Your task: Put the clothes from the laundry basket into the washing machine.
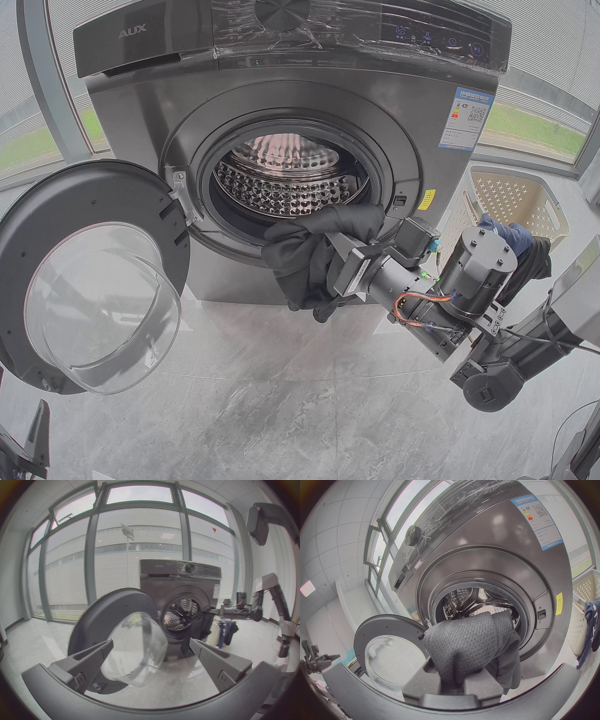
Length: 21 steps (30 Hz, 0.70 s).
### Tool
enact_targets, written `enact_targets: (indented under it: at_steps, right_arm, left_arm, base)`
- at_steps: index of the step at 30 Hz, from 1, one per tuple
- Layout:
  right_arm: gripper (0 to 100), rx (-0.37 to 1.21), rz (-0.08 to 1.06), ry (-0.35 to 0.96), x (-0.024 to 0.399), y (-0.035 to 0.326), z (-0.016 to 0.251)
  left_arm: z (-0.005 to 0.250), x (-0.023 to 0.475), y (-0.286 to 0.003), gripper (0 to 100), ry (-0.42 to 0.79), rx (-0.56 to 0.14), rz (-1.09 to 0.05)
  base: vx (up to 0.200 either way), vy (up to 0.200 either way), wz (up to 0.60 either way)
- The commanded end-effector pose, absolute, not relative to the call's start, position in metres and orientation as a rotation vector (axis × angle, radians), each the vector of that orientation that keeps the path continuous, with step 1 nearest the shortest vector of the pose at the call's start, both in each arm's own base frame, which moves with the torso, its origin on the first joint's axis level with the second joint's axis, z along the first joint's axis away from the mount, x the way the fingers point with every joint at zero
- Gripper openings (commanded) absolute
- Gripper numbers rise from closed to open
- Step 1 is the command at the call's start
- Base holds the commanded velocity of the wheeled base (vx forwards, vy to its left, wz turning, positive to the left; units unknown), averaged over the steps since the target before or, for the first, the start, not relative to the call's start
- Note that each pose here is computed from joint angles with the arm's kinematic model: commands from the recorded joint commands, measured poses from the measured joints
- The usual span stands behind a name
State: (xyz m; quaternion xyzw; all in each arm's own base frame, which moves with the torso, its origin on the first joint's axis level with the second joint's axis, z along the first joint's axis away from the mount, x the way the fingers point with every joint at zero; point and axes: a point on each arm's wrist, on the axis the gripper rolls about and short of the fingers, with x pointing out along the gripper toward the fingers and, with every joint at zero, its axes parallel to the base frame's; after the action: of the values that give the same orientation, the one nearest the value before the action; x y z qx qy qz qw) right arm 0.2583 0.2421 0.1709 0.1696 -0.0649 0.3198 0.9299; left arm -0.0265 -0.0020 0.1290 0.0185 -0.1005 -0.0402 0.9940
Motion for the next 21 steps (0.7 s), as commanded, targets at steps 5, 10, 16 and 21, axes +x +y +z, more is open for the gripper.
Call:
enact_targets:
  at_steps: [5,10,16,21]
  right_arm:
    - [0,0.373,0.704,-0.200,0.274,0.258,0.183]
    - [0,0.394,0.702,-0.230,0.281,0.261,0.189]
    - [0,0.408,0.691,-0.241,0.286,0.264,0.186]
    - [0,0.410,0.690,-0.244,0.285,0.264,0.185]
  left_arm:
    - [0.149,0.053,-0.015,100,0.230,-0.026,-0.552]
    - [0.153,0.092,-0.029,100,0.295,-0.025,-0.701]
    - [0.142,0.139,-0.062,100,0.347,-0.014,-0.809]
    - [0.132,0.173,-0.089,100,0.371,-0.017,-0.823]
  base:
    - [0.000,0.000,0.00]
    - [0.000,0.000,0.00]
    - [0.000,0.000,0.00]
    - [0.000,0.000,0.00]
